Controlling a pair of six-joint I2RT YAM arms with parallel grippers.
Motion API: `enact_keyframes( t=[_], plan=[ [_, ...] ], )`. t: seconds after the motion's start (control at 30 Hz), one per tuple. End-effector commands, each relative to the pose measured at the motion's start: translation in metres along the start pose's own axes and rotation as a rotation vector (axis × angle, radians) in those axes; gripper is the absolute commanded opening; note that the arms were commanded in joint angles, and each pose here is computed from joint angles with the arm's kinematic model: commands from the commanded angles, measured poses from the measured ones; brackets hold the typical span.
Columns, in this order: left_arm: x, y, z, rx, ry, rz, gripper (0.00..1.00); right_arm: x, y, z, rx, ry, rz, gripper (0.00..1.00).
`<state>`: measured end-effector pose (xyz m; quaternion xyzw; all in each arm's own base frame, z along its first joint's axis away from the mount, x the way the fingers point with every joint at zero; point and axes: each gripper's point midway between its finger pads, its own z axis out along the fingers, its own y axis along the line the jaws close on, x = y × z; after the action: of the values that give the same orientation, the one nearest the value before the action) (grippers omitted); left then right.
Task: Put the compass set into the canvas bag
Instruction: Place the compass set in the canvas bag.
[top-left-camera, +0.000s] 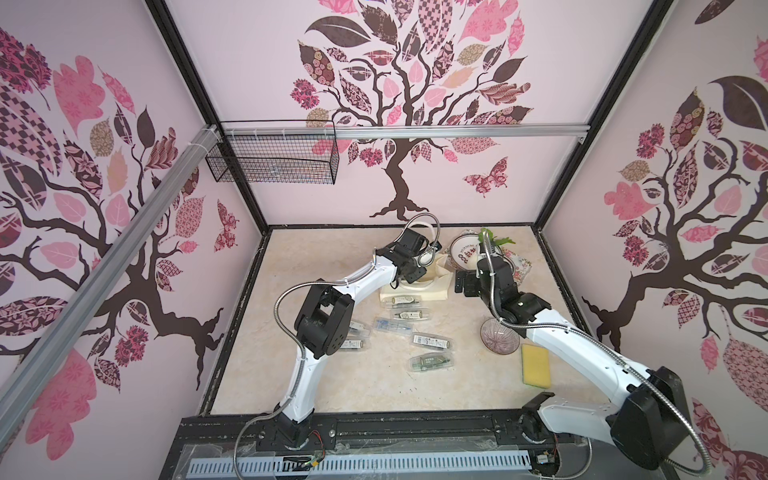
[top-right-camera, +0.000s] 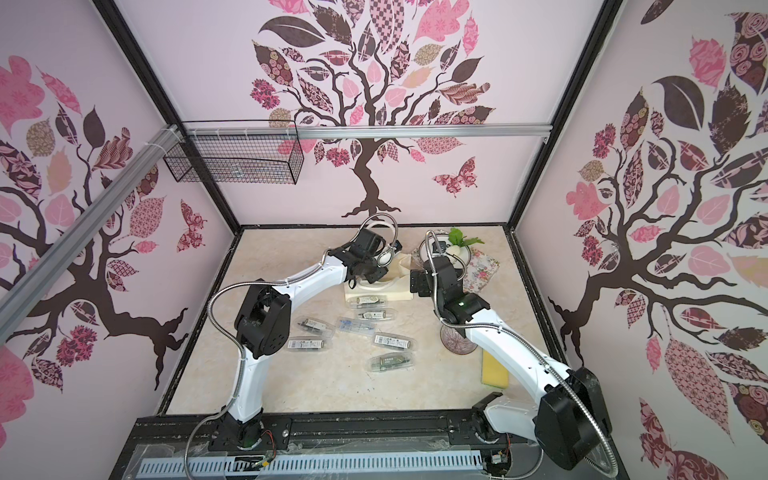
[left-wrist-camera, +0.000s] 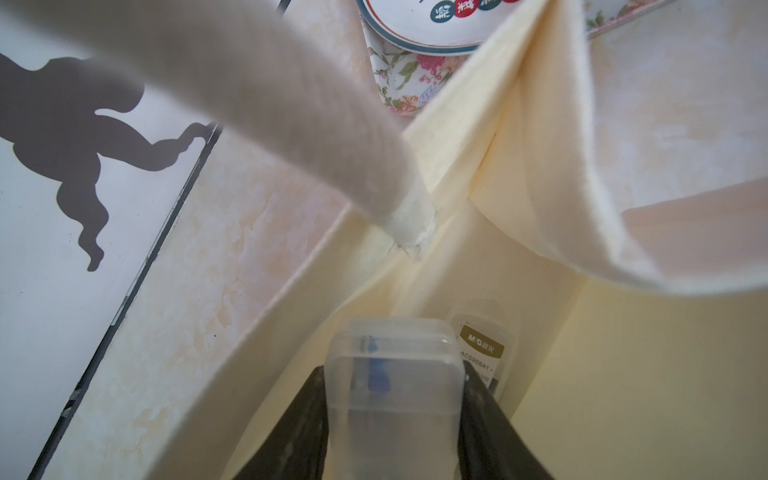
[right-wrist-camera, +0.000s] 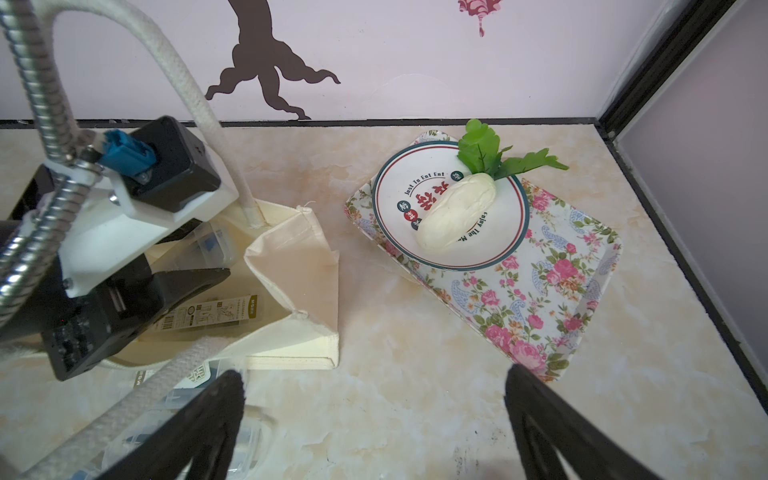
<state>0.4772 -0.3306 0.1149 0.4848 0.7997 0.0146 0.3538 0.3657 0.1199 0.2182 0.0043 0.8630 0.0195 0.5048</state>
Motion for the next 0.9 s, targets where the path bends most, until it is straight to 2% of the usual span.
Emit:
enact_keyframes(
  t=[0.0, 0.3, 0.53, 0.6, 0.87],
  plan=[
    [-0.013, 0.009, 0.000, -0.030, -0.025, -0.005, 0.54, -0.003, -0.003, 0.000, 0.010, -0.013, -0.003, 1.00],
    [-0.021, 0.021, -0.012, -0.072, -0.038, -0.010, 0.65, -0.003, -0.002, 0.000, 0.009, -0.016, 0.000, 1.00],
    [-0.041, 0.046, -0.040, -0.152, -0.067, -0.062, 0.72, -0.007, -0.002, -0.003, 0.003, -0.025, 0.006, 1.00],
    [-0.057, 0.058, -0.059, -0.188, -0.111, -0.081, 0.72, -0.008, -0.001, -0.004, -0.003, -0.028, 0.011, 1.00],
    [-0.082, 0.081, -0.121, -0.249, -0.219, -0.158, 0.72, -0.010, 0.004, -0.006, -0.036, -0.024, 0.020, 1.00]
  ],
)
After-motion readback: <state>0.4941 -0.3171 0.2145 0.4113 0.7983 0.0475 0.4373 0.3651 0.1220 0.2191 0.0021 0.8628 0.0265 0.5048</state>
